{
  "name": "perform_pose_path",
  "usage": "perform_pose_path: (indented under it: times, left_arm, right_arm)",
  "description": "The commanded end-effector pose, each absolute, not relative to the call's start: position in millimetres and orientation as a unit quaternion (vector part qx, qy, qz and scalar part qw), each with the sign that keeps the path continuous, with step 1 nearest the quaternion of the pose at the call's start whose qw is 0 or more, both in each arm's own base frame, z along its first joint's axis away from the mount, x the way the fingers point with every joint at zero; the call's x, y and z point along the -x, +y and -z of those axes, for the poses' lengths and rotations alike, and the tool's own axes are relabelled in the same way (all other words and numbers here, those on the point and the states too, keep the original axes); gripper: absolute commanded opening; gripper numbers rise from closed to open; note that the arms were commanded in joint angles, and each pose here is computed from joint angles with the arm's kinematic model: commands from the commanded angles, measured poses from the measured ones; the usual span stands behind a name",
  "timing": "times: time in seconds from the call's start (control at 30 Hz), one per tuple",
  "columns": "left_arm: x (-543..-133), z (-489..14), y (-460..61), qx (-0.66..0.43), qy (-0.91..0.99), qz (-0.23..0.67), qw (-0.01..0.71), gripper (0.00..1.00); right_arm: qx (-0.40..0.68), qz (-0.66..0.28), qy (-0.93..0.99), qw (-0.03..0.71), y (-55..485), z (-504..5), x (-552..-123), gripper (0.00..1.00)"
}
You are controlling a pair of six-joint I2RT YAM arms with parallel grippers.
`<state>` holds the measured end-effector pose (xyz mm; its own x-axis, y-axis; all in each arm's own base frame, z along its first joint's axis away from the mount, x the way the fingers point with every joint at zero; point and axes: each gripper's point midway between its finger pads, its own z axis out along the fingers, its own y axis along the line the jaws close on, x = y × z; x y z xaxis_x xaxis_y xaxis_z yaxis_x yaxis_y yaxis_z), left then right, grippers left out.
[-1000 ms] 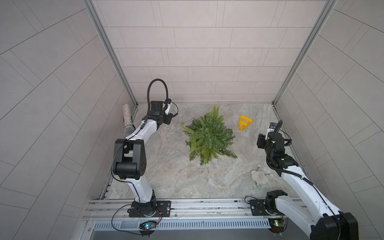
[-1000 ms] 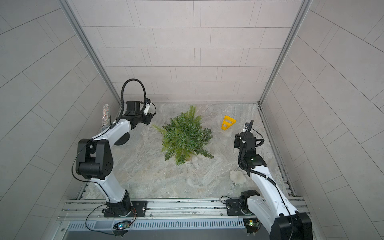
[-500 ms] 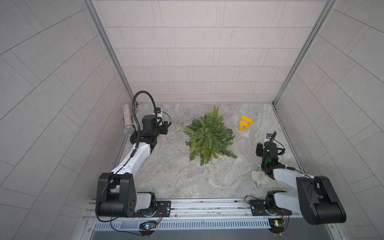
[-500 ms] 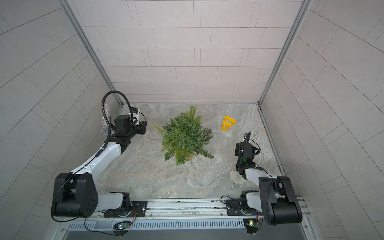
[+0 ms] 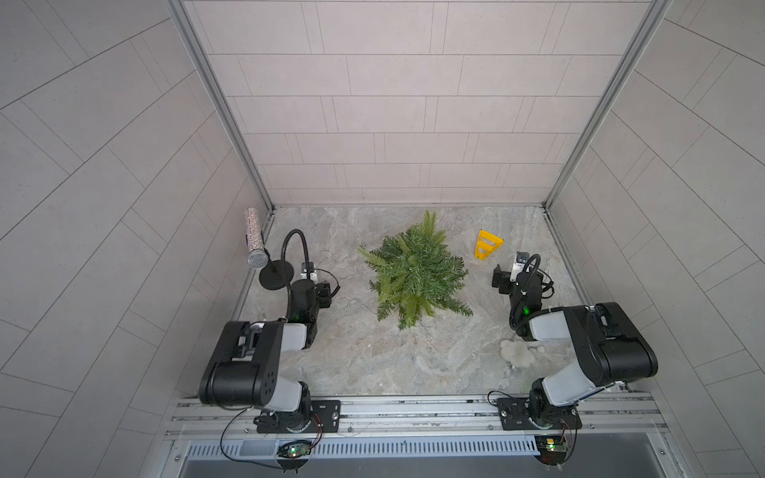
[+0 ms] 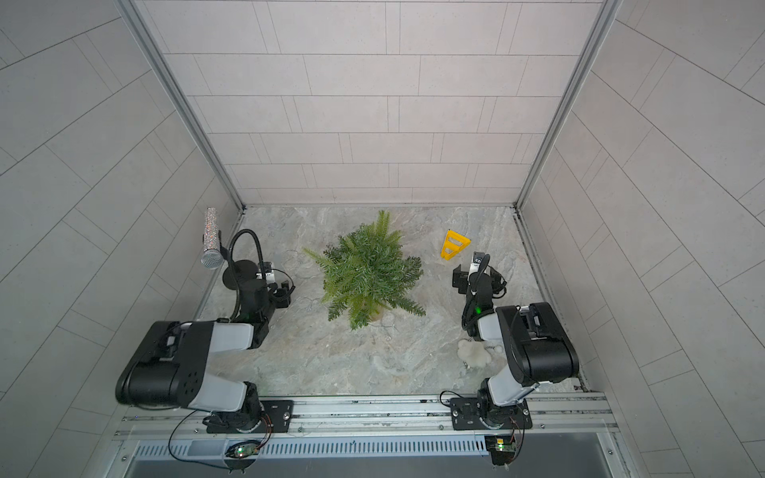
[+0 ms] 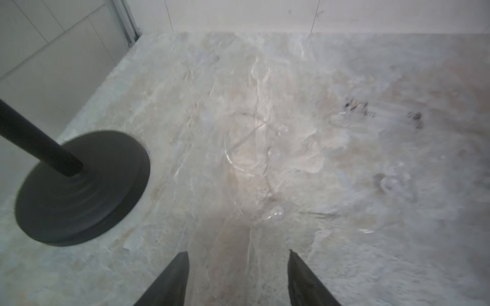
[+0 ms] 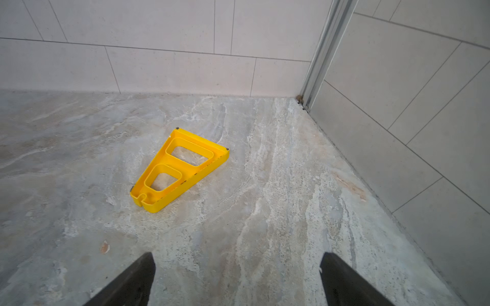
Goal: Remove string lights from the small christmas tree
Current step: Reset both arms
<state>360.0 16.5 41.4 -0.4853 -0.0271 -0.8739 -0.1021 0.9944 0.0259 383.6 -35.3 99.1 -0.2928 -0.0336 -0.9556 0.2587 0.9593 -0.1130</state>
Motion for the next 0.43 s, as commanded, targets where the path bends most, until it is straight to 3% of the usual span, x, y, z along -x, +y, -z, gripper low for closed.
perform_pose_path:
  times: [0.0,0.07,0.3,0.4]
  left_arm:
    - [-380,-86,23,0.052,0.806,-0.012,0.59,0.61]
    - [-390,-87,24,0.048,0.828,-0.014,0.559,0.61]
    - [-401,-86,18,0.031,0.819,-0.007,0.573,0.63]
    - [-400,-86,18,0.03,0.819,-0.007,0.573,0.73]
  right_arm:
    - [-0.08,0.154,0.781,0.6,-45,-100,-374,1.0]
    - [-0.075,0.158,0.785,0.595,-43,-99,-376,1.0]
    - [-0.087,0.171,0.796,0.574,-48,-97,-383,1.0]
    - [-0.086,0.171,0.793,0.578,-48,-98,-383,1.0]
